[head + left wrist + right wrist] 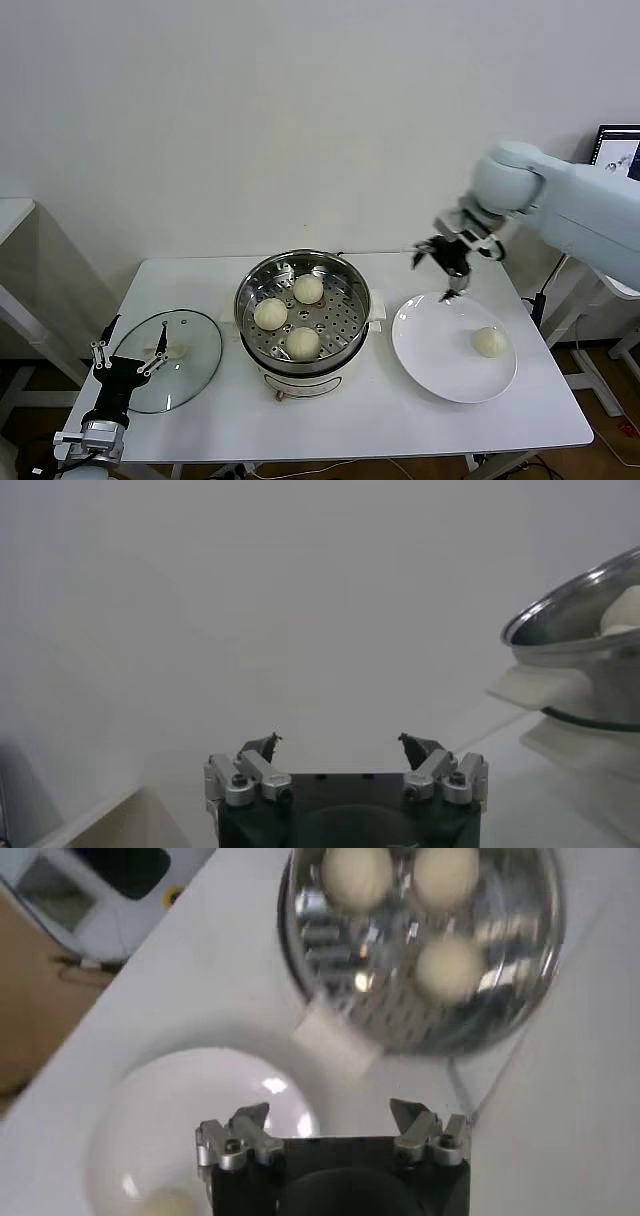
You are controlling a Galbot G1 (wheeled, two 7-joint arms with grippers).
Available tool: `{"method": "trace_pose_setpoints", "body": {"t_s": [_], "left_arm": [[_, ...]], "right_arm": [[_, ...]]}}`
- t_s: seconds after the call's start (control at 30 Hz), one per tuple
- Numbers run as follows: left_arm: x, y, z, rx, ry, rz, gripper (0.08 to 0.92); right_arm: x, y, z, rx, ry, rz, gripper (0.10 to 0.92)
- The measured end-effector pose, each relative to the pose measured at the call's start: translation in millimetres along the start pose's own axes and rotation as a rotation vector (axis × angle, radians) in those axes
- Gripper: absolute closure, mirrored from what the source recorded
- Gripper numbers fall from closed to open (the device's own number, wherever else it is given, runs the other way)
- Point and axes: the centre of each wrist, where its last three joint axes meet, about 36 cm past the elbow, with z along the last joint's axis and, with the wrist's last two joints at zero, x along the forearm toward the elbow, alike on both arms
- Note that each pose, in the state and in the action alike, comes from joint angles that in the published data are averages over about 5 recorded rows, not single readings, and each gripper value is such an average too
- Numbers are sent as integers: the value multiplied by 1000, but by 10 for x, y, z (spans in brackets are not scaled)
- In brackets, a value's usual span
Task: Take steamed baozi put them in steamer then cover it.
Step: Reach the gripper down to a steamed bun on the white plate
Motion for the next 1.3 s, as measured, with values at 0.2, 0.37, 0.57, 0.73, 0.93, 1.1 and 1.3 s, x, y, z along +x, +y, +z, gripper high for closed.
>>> {"method": "trace_pose_setpoints", "body": {"t_s": [0.2, 0.37, 0.57, 0.73, 0.93, 1.1, 1.3], "left_arm": [[-22, -21, -21, -1, -4, 4, 177], [-34, -43, -32, -1, -7, 8, 177], [-32, -37, -16, -4, -2, 8, 177], [-46, -47, -7, -3, 0, 8, 177], [-60, -63, 3, -1, 2, 11, 177], [-64, -79, 14, -1, 5, 15, 177], [-64, -85, 26, -4, 7, 17, 177]], "right_arm": [[-365, 277, 540, -135, 46, -17, 200], [-647, 451, 840, -207, 91, -22, 200], [-921, 575, 1025, -254, 121, -26, 200], [-1128, 633, 1077, -274, 131, -32, 200], [-1346, 694, 1117, -283, 142, -34, 200], [-1471, 715, 1127, -282, 151, -30, 200], [-1580, 716, 1119, -276, 159, -33, 200]]}}
